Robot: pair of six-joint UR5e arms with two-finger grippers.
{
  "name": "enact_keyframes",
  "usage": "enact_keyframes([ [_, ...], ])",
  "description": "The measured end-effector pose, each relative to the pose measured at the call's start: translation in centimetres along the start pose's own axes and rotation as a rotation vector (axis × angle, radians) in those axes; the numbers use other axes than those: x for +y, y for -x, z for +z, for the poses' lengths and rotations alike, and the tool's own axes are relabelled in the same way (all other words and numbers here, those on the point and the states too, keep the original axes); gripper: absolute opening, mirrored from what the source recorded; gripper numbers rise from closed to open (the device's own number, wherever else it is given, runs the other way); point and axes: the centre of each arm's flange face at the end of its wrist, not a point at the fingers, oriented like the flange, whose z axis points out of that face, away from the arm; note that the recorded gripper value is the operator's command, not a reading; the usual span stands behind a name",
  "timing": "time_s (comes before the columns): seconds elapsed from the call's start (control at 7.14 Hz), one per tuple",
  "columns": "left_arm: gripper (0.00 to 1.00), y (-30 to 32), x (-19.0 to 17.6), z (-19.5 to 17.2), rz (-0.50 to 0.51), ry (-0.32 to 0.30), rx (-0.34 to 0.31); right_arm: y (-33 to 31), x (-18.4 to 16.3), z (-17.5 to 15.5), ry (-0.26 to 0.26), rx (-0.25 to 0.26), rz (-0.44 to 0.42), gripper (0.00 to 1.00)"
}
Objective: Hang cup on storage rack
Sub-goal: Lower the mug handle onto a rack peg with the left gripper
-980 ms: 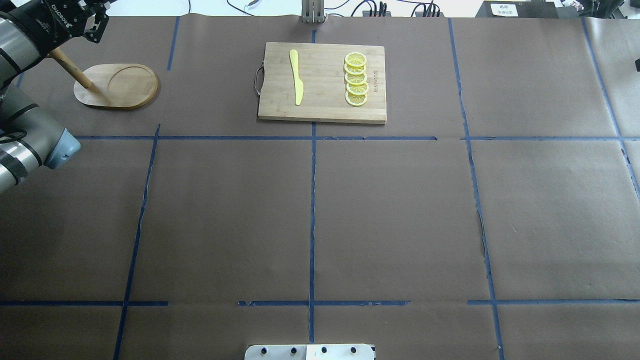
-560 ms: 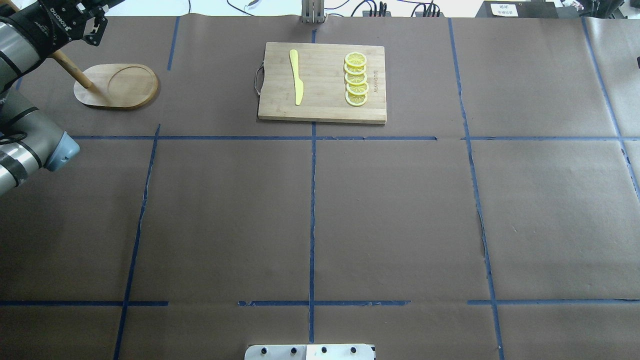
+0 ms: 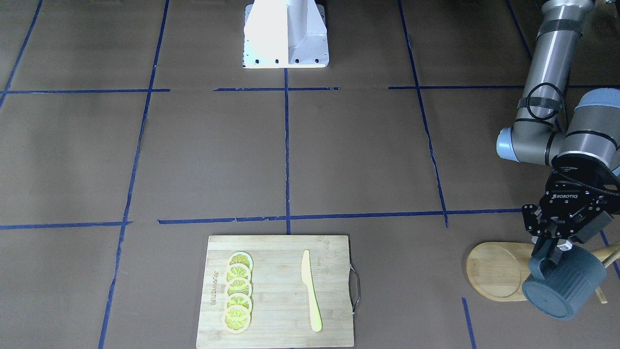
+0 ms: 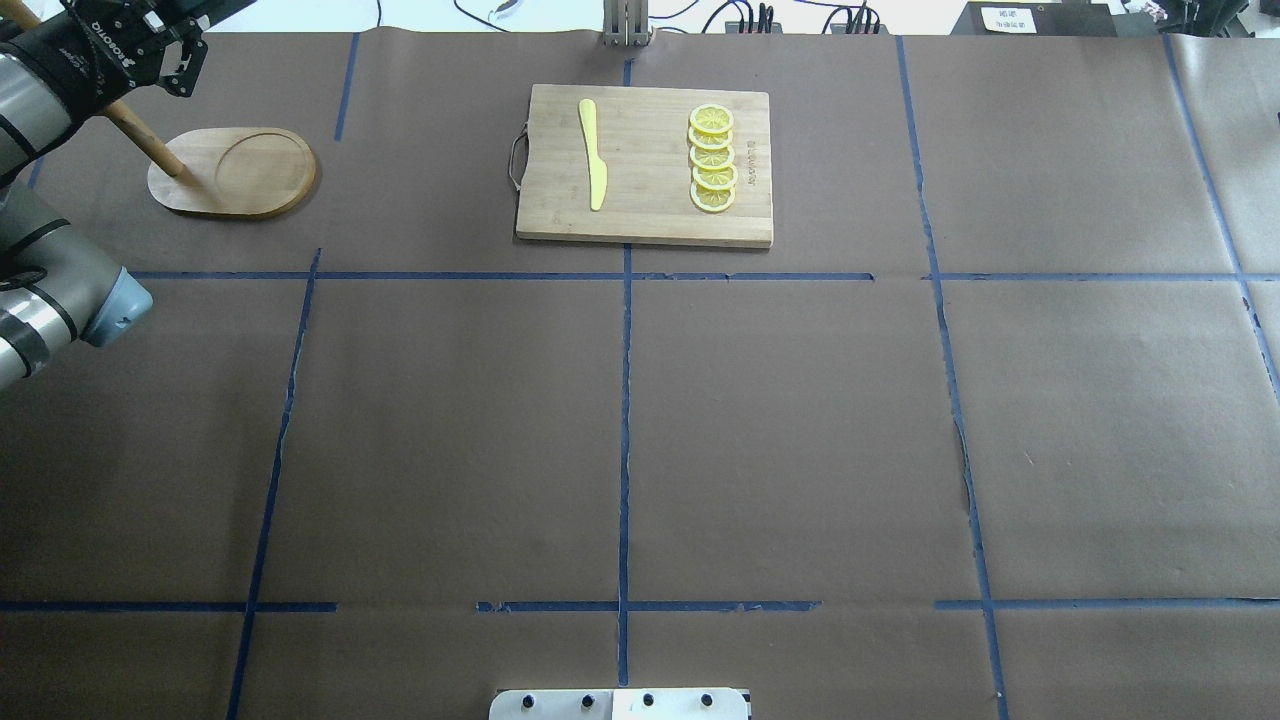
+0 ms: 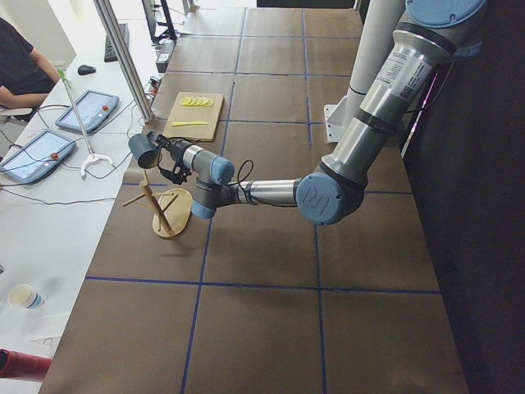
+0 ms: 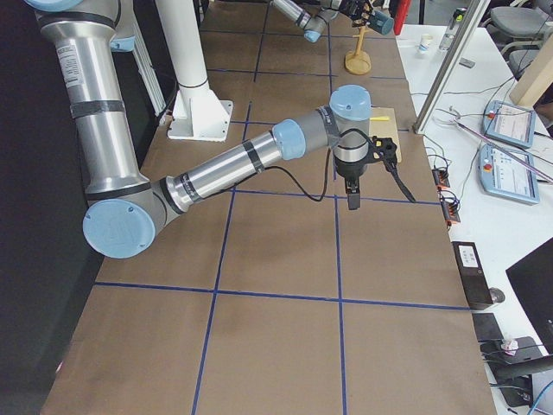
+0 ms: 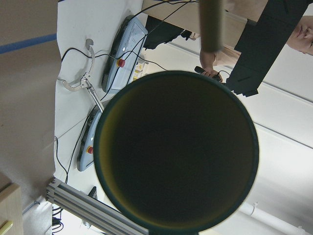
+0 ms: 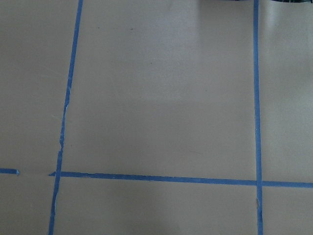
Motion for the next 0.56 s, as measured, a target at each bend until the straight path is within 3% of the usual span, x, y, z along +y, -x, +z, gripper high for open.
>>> enact_keyframes([
  [0.56,0.05,0.0,-1.7,-2.0,-0.004,-0.014,0.005,0.0,0.0,0.0,-0.001,0.002,-0.001,1.0],
])
